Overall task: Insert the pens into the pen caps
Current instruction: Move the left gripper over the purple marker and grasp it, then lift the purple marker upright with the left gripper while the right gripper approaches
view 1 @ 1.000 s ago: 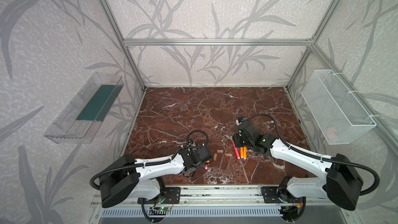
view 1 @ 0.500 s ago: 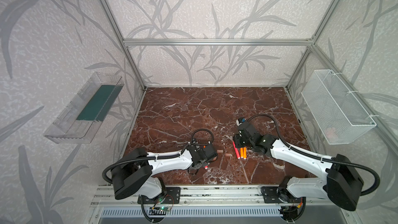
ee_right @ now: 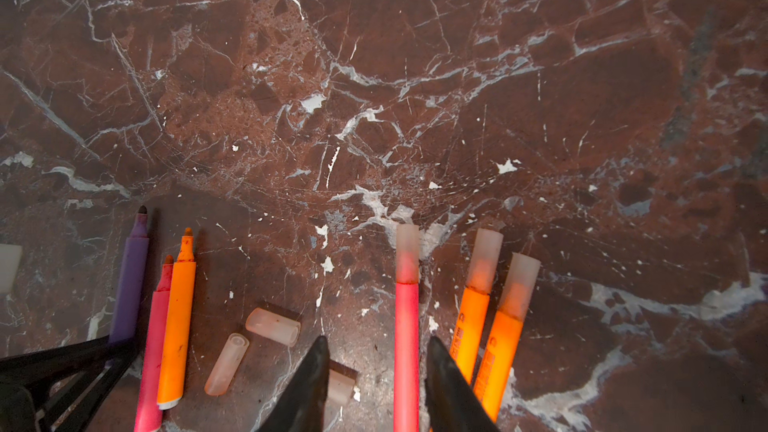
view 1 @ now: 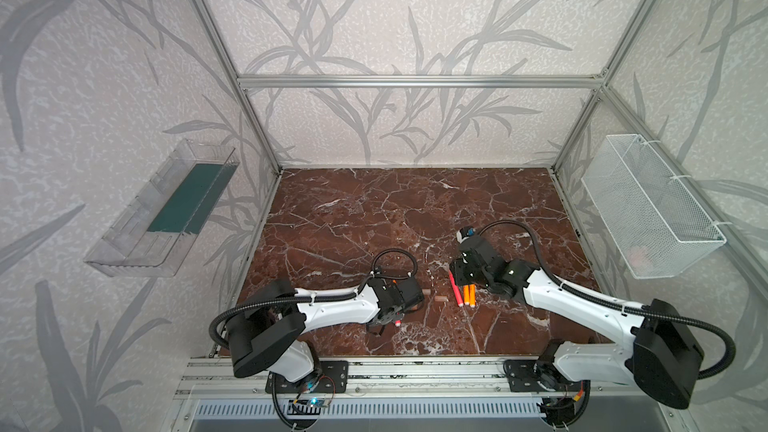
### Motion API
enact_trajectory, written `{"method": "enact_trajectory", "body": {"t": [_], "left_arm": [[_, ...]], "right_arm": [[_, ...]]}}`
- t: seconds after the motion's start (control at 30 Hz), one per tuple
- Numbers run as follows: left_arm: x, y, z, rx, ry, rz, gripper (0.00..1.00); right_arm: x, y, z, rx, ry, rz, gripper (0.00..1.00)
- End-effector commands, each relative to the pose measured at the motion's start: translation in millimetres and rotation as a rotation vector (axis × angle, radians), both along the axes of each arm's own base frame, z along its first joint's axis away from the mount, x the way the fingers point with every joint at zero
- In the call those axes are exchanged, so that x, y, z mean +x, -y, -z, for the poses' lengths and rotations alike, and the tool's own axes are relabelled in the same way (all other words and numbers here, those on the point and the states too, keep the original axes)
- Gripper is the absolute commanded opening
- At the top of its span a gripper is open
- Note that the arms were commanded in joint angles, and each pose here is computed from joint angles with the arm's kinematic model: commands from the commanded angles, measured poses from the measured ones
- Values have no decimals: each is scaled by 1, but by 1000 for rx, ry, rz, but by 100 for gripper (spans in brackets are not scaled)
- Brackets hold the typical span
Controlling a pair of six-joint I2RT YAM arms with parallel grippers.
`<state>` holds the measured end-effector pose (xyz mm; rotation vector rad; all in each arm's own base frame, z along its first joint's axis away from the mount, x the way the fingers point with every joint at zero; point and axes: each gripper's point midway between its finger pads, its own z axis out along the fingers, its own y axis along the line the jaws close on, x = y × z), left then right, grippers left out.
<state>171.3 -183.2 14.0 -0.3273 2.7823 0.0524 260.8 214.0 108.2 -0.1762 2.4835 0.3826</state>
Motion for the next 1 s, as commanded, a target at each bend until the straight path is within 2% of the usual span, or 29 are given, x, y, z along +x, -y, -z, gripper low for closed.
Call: {"method": "enact_trajectory", "body": {"t": [0.0, 0.3, 0.53, 0.67, 0.83, 0.97], "left_arm": [[-8, -9, 12, 19, -35, -10, 13], [-6, -14, 11, -15, -22, -26, 8], [0, -18, 10, -39, -22, -29, 0], [6, -23, 2, -50, -7, -35, 0], [21, -34, -35, -77, 91, -58, 0], [38, -35, -84, -167, 272, -44, 0]], "right_arm": [[-2, 6, -4, 3, 13, 6, 39], [-4, 8, -6, 20, 21, 12, 40], [-5, 7, -9, 37, 29, 10, 40], [-5, 5, -11, 53, 32, 10, 40], [-6, 1, -17, 109, 49, 5, 40], [-11, -9, -27, 231, 85, -23, 42]]}}
